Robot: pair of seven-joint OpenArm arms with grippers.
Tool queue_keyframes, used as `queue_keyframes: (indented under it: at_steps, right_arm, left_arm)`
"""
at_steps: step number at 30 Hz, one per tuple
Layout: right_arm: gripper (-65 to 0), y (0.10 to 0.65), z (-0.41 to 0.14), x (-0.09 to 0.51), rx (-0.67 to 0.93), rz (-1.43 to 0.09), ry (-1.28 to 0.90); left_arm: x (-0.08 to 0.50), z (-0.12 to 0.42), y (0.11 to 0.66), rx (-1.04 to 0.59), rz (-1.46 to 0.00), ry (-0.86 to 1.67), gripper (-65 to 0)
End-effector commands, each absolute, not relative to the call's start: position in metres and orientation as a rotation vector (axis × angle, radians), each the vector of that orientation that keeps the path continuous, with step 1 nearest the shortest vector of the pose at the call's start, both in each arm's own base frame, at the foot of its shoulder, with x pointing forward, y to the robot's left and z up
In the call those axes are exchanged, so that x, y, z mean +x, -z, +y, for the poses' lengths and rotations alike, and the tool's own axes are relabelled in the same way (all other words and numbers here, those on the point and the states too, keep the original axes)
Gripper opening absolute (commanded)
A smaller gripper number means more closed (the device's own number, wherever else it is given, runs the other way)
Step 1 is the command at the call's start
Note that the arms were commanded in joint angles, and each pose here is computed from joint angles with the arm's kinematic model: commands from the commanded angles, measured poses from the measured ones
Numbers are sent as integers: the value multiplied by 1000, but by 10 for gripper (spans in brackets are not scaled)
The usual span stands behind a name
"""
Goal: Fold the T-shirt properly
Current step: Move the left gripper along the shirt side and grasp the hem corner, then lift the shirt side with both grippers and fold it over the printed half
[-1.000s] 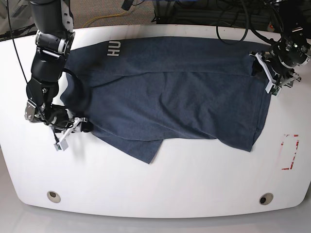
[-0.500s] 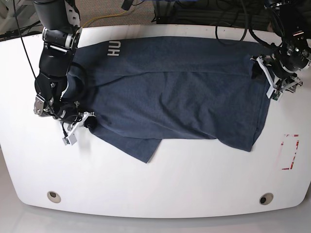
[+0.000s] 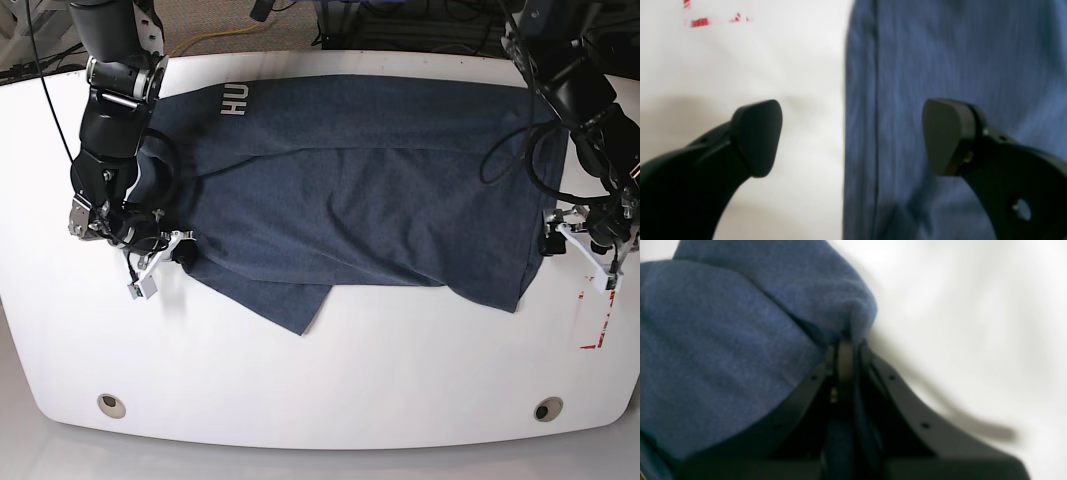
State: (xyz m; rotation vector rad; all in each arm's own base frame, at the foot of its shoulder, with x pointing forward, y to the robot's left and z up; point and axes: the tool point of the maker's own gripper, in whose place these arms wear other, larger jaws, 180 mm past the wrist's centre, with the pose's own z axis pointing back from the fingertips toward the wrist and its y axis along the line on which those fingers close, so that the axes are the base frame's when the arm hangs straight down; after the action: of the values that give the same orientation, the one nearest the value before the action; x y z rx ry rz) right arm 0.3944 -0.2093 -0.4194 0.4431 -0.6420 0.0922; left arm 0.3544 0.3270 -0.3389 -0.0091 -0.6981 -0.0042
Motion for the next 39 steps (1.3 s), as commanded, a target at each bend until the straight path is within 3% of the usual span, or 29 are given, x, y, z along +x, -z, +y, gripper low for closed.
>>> queue_keyframes:
  at_steps: [1,16,25,26,29,32,34,39]
  right_arm:
    - [-650,397,-216,412,440,-716,-95]
    - [-650,396,-217,413,441,-720,-91]
    - [-650,395,-217,414,440,-722,-92]
    - [-650,395,-217,414,440,-723,-92]
    - [-650,394,-217,415,440,-725,-93]
    - [-650,393,-217,415,440,-726,-94]
    - [-650,393,-217,416,439,-729,-94]
    - [-650,369,-218,427,408,-792,-138]
  left_arm:
    - [374,336,335,-57,-734,-49,-10]
    - [410,314,379,-300,-694,-173,-10]
    - [422,285,388,-293,-692,-62,-18]
    - [422,285,388,-292,-691,-59,-39]
    - [422,285,388,-289,-689,-59,-228]
    - [423,288,388,-278,-696,-83,-519]
    - [425,293,388,-259,-706,-125,-650]
    - [423,285,393,-228,-694,-95,-650]
